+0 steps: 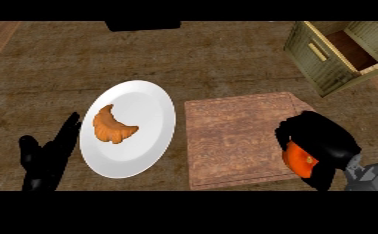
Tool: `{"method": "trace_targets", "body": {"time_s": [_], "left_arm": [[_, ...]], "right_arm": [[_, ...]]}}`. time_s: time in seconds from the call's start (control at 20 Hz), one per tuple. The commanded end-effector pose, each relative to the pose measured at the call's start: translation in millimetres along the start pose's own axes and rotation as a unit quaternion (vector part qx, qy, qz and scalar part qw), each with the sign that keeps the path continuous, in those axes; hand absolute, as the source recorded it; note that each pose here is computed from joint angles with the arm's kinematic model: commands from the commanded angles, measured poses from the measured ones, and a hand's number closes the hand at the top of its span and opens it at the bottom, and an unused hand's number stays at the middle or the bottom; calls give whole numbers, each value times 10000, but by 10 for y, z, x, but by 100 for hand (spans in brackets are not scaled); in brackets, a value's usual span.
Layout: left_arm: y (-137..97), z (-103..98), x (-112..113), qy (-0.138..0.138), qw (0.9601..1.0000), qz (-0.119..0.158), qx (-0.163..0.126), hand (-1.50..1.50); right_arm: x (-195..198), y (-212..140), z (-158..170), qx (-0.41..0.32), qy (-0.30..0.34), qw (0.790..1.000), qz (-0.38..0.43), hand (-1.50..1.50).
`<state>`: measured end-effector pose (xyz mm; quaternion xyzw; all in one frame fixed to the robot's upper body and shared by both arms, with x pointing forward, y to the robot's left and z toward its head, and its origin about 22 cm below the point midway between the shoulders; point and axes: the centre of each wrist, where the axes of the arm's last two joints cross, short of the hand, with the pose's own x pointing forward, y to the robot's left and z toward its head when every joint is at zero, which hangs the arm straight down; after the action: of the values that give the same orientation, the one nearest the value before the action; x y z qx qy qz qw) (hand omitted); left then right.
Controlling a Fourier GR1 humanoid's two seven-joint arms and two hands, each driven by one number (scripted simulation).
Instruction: Pick the squash from the cutting board and place it in the basket
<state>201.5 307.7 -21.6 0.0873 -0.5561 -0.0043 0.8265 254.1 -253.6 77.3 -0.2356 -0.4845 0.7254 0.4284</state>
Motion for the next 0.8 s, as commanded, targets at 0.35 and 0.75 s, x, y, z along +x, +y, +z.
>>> {"method": "trace_targets", "body": {"time_s": [0.35, 0.75], "left_arm": [[10, 104, -328, 914, 9957, 58, 95, 0], [-2, 141, -279, 789, 9969, 8, 49, 0]], "right_arm": [[151, -378, 685, -1757, 133, 9700, -1675, 150], [108, -859, 1127, -3665, -247, 8586, -3576, 150]]}}
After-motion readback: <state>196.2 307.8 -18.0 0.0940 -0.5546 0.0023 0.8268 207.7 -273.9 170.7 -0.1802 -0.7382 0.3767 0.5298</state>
